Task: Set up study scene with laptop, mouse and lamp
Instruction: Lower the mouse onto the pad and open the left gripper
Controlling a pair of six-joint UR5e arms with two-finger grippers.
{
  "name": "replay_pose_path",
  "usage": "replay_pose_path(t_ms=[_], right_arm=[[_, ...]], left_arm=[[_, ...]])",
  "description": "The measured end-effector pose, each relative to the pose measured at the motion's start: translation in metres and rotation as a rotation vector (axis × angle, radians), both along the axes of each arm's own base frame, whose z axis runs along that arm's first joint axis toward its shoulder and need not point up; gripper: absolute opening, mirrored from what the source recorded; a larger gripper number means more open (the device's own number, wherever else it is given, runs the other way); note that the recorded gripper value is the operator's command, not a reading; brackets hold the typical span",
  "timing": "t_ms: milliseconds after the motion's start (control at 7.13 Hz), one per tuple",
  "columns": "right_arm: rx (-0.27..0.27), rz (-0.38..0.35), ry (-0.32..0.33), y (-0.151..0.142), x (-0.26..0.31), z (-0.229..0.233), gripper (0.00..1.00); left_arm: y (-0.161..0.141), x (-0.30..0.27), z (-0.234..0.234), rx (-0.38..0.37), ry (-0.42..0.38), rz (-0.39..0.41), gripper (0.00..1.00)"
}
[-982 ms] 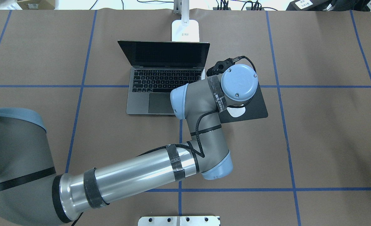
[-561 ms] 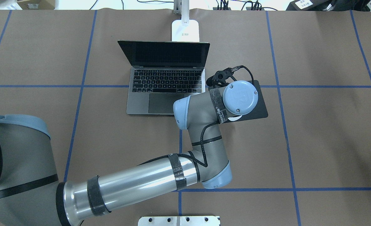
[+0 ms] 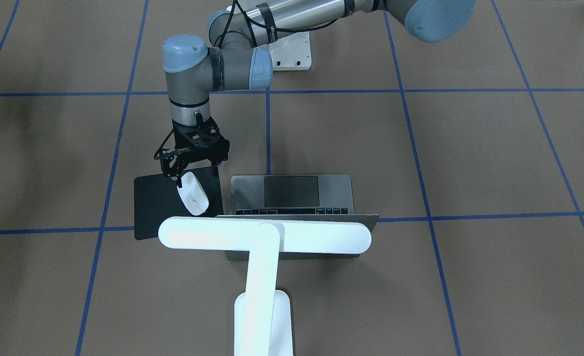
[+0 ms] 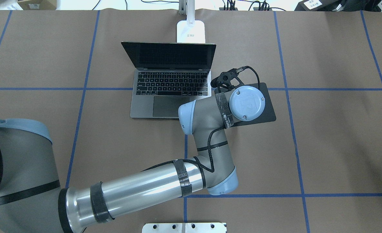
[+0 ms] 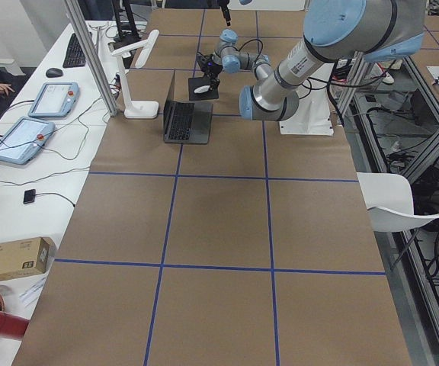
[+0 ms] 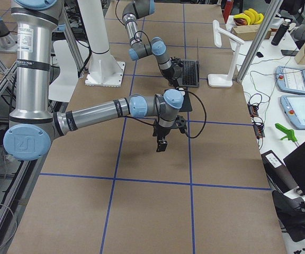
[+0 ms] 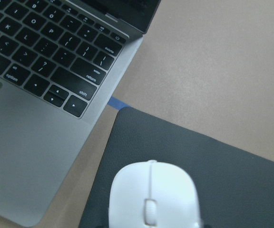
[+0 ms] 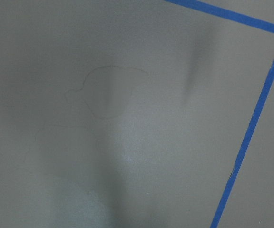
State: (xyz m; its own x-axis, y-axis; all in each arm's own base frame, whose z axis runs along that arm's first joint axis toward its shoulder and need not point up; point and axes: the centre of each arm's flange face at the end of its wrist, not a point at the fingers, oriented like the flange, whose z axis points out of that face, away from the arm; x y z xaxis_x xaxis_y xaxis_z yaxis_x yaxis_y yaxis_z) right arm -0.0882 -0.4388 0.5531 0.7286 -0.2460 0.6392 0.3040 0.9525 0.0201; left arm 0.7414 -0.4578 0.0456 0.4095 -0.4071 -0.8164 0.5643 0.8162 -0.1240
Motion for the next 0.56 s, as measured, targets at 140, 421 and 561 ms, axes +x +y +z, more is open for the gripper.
replay_pose_path(t_ms=[140,421,561], right_arm=[[-0.002,-0.001,-0.006,0.0,0.0,0.0,1.0],[-0.004,0.003,-0.009,-0.001,0.001,-0.001,1.0],[-0.003,0.013,-0.01,-0.002,0.005,-0.001,1.0]], left_arm=[[-0.001,-0.003,-0.003,0.005,0.004,-0.002,0.99],[0.002,-0.03,-0.023,0.03,0.018,0.062,0.99],[0.006,-0.062,-0.025,0.028,0.044,0.116,0.99]])
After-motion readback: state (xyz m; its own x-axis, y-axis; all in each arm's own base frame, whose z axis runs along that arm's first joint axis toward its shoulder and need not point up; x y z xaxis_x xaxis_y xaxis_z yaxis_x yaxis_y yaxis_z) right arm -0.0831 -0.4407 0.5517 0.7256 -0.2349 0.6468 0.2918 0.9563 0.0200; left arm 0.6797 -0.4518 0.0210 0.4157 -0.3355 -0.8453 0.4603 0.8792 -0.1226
